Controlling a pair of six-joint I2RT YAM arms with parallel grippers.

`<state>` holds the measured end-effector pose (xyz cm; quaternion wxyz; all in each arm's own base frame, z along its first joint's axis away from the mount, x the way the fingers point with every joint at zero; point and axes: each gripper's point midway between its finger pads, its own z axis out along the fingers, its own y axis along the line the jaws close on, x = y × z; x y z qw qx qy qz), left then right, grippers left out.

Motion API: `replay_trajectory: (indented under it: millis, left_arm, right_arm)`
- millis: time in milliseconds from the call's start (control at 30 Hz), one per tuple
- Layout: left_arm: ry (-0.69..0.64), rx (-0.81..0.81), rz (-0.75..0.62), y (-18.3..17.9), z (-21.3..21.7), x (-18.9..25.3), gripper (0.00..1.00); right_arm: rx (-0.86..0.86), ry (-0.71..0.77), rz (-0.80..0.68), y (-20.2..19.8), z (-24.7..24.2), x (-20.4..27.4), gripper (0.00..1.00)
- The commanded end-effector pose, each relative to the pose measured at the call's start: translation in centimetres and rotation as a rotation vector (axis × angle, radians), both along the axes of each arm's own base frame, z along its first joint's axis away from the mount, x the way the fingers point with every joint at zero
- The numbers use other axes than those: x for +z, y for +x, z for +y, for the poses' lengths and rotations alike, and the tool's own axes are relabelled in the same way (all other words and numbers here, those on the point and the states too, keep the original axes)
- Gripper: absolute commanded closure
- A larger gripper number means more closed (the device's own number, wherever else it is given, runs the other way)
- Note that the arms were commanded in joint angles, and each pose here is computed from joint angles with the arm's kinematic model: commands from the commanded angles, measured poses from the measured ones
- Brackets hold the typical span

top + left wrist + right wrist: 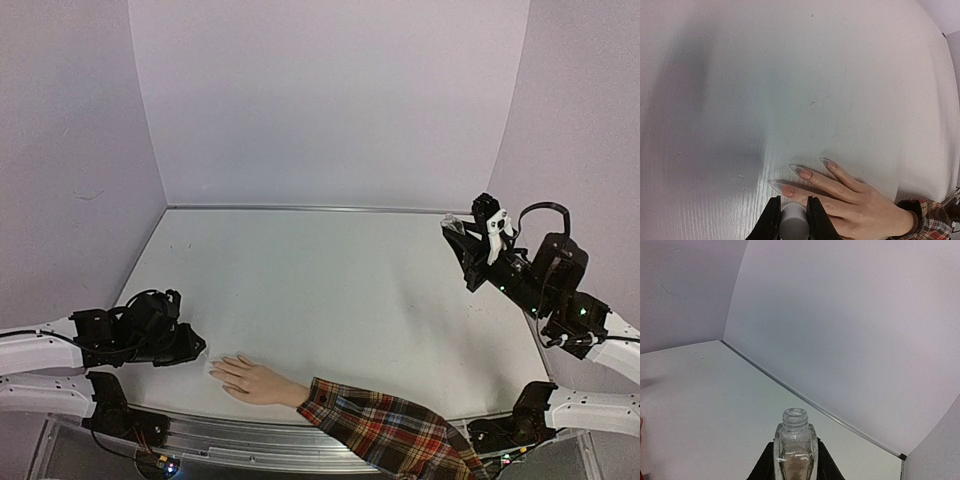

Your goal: Paint the nails

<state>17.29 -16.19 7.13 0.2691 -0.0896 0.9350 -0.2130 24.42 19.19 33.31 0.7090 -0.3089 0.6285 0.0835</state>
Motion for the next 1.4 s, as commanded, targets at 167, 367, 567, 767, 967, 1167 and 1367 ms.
replay_trajectory:
  millis: [167, 367, 567, 767, 967, 1167, 1367]
  left_arm:
    - [-0.024, -0.044, -0.046, 0.8, -1.4, 0.2, 1.0]
    - [-0.028, -0.026, -0.051, 0.8, -1.1, 0.0, 1.0]
    - [-0.011, -0.018, -0.039, 0.8, -0.9, -0.6, 1.0]
    - [0.004, -0.022, -0.045, 1.1, -1.0, -0.7, 1.0]
    - [-0.006, -0.007, -0.057, 1.2, -0.8, -0.7, 1.0]
    - [-0.009, -0.006, -0.056, 1.1, -0.8, -0.9, 1.0]
    - [-0.004, -0.007, -0.054, 1.1, -0.8, -1.2, 1.0]
  right_arm:
    - [0.013, 0.036, -0.018, 0.0, 0.1, 0.8, 1.0]
    - [0.016, 0.037, -0.017, -0.1, 0.1, 0.8, 1.0]
    - [0.025, 0.04, -0.013, -0.1, 0.3, 0.7, 1.0]
    - [0.031, 0.044, -0.011, -0.1, 0.4, 0.7, 1.0]
    - [0.033, 0.037, -0.008, -0.1, 0.5, 0.5, 1.0]
    - [0.036, 0.036, -0.006, 0.1, 0.7, 0.4, 1.0]
    - [0.047, 0.042, -0.004, 0.0, 0.9, 0.5, 1.0]
